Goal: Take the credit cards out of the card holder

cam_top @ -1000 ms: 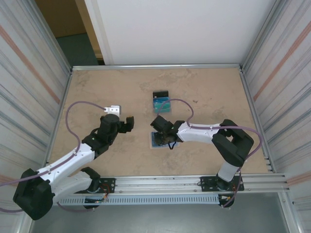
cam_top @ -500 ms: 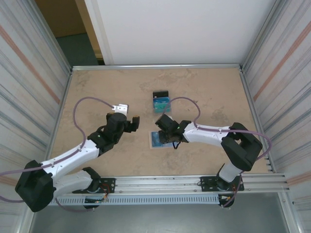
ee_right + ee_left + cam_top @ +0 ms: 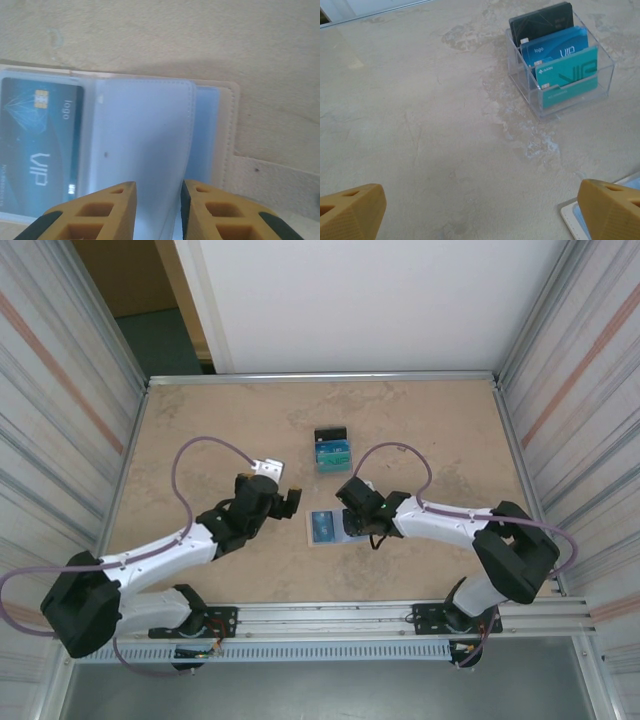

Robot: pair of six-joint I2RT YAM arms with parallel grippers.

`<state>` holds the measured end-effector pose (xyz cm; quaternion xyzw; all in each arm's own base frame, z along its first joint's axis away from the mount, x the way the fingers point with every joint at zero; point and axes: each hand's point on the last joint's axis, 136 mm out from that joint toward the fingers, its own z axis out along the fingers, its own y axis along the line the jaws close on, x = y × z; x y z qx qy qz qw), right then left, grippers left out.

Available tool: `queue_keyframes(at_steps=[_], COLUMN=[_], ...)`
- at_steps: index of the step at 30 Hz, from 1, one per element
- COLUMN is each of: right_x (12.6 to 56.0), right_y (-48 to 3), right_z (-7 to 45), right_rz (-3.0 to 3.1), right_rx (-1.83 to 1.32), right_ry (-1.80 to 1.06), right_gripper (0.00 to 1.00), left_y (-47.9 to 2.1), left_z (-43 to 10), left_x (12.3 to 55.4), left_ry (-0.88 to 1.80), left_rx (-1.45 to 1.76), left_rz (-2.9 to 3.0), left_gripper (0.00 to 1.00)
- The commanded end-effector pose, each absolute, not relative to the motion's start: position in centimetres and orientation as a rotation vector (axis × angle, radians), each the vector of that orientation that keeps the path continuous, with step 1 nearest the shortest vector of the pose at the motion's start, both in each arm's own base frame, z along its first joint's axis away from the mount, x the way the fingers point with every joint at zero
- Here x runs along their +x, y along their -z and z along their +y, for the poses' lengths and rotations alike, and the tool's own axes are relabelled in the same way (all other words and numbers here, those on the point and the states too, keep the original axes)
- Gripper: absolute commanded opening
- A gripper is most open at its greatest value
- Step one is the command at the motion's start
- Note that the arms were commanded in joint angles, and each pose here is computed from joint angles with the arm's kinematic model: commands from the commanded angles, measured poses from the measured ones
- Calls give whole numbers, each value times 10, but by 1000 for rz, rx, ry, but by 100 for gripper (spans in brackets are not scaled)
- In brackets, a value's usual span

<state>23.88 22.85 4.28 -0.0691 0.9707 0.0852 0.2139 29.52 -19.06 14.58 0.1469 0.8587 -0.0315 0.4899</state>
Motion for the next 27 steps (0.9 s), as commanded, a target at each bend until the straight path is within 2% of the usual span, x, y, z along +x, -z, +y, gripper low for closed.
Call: queue_keyframes(at_steps=[1,13,27], right_x=[238,240,239], right_y=[-43,-54,-90], right_z=[215,205,247], right_rz=[2696,2685,2636], right_rx=[-115,-26,-41], right_ry=[-211,-290,-667], right_gripper=[29,27,28], left_y=[-155,-129,-81], left_z=[-195,-205,-227], left_x=[299,288,268], left_ry=[28,20,-7], left_rx=[365,356,384], left_rz=[2065,2186,2355], left_gripper=[99,99,99])
